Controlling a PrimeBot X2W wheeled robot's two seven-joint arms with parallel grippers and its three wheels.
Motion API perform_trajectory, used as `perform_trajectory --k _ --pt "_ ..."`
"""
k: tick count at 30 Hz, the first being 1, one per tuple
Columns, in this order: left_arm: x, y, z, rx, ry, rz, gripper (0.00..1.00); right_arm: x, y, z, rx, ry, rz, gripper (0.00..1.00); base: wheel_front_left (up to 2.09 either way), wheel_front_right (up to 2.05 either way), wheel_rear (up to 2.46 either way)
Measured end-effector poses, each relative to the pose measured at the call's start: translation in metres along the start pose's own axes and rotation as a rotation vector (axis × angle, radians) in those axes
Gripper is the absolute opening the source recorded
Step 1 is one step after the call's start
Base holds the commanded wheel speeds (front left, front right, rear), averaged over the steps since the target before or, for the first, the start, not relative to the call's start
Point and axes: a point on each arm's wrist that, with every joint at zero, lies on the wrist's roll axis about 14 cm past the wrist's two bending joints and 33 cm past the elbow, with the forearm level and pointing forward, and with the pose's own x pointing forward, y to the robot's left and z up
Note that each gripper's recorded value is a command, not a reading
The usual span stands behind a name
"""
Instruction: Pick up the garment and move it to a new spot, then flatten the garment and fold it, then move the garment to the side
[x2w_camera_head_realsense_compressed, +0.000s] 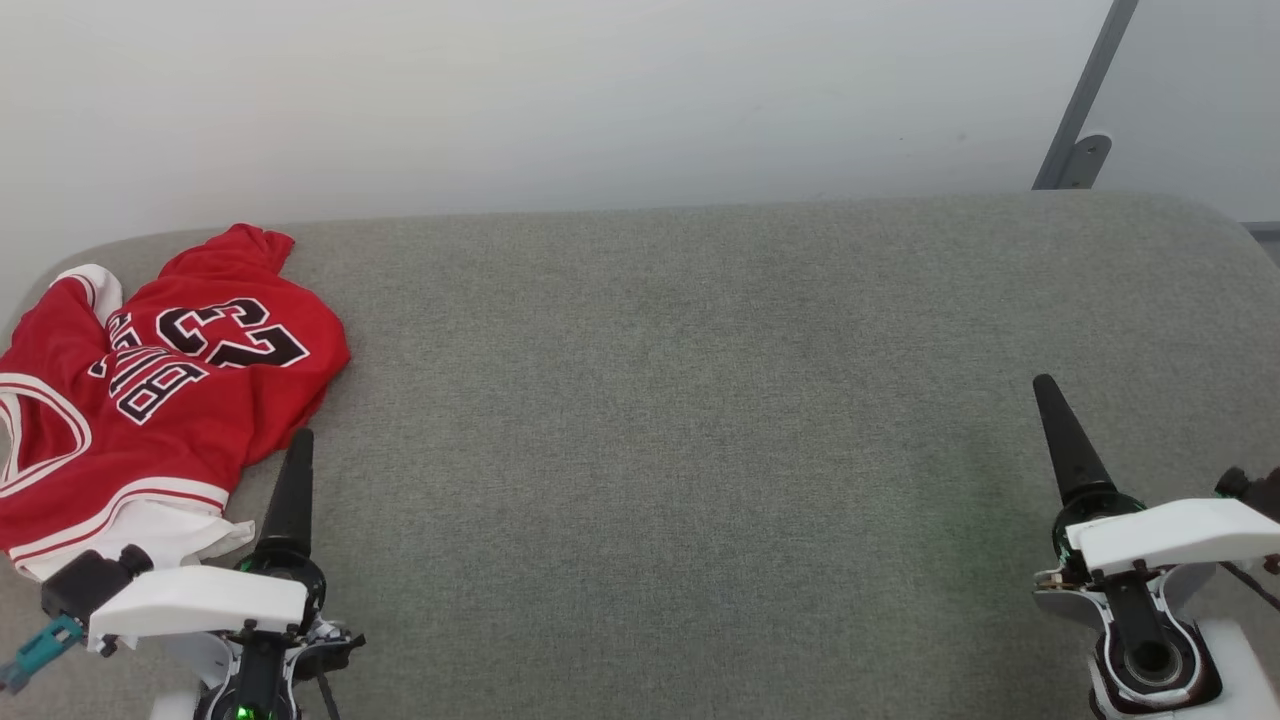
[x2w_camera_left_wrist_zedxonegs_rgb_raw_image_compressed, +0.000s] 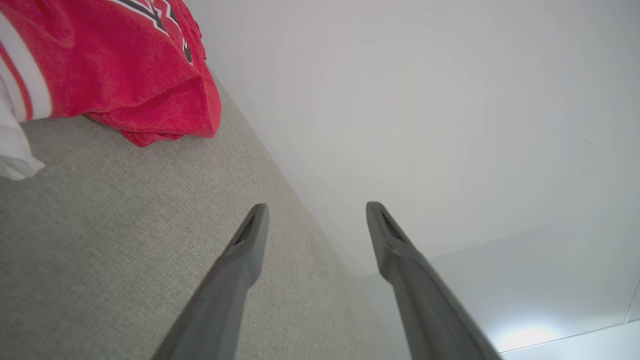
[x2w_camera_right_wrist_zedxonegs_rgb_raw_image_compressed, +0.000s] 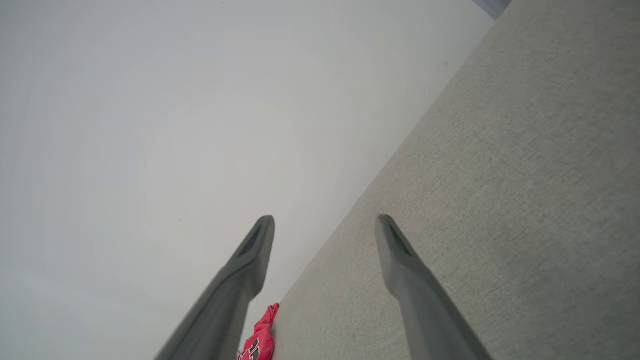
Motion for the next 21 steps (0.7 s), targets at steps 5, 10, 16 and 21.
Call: perform_trajectory --k 5,10,16,21 --pt "0.002 -0.003 0.004 0.124 -0.012 -0.006 1.0 0.005 0.003 0.002 -0.14 0.003 0.011 1.0 0.0 0.0 0.0" --pt "0.004 -0.004 0.006 0.249 -0.016 -0.006 1.0 0.01 0.006 0.001 -0.284 0.013 0.021 1.0 0.0 0.0 0.0" --pt "0.007 -0.004 0.007 0.373 -0.02 -0.001 1.0 0.017 0.008 -0.003 -0.444 0.033 0.037 1.0 0.0 0.0 0.0" --pt "0.008 -0.001 0.008 0.456 -0.017 0.006 1.0 0.021 0.01 -0.006 -0.531 0.042 0.048 1.0 0.0 0.0 0.0"
